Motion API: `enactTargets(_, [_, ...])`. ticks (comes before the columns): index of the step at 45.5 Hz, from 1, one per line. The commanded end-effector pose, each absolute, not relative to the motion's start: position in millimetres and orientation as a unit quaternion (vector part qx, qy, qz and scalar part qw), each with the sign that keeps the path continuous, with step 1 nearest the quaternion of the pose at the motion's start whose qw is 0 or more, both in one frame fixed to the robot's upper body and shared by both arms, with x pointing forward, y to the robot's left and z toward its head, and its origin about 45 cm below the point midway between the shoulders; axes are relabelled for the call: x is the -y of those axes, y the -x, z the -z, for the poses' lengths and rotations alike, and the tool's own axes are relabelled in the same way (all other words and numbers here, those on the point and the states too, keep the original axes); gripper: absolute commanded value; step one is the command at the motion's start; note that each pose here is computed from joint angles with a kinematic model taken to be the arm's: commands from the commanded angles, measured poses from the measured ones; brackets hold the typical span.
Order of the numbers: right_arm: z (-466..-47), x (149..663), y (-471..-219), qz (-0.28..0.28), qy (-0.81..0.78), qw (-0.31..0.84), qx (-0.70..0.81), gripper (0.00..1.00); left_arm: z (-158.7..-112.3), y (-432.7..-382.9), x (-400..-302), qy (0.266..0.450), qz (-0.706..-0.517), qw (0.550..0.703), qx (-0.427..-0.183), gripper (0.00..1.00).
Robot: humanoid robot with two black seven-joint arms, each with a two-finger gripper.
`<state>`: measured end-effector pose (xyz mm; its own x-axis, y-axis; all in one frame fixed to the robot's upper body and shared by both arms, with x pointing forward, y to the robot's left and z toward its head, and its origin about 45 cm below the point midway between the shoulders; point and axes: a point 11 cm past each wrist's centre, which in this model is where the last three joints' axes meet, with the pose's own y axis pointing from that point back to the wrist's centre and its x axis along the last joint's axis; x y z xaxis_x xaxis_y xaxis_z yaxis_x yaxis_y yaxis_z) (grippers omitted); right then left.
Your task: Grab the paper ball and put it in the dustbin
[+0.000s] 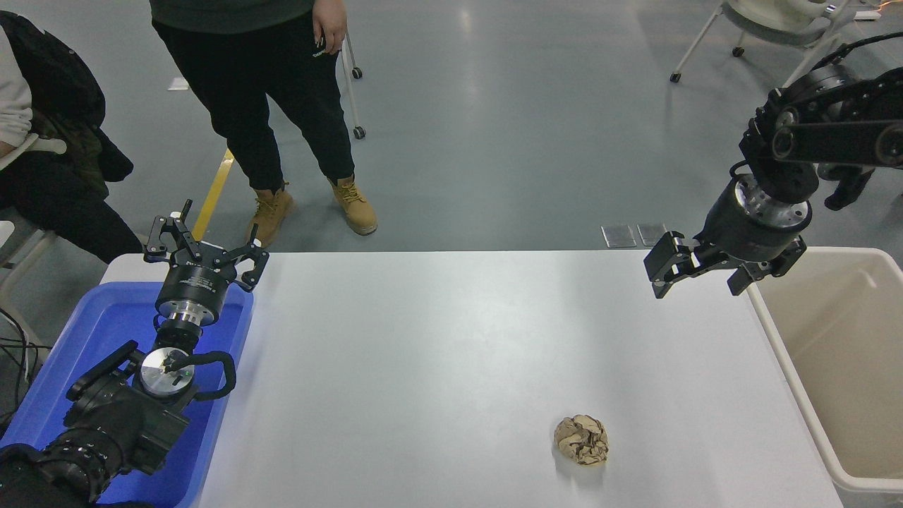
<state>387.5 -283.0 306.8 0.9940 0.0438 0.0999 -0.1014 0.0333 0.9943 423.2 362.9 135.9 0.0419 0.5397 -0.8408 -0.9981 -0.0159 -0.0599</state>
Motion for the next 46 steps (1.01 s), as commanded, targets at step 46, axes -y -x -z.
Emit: enactTargets(46, [-322.4,285.8,-408.3,-0.072,-0.690,0.718,0.055,1.00,-136.0,-423.3,-363.6,0.363,-0.616,0.623,-0.318,0.99])
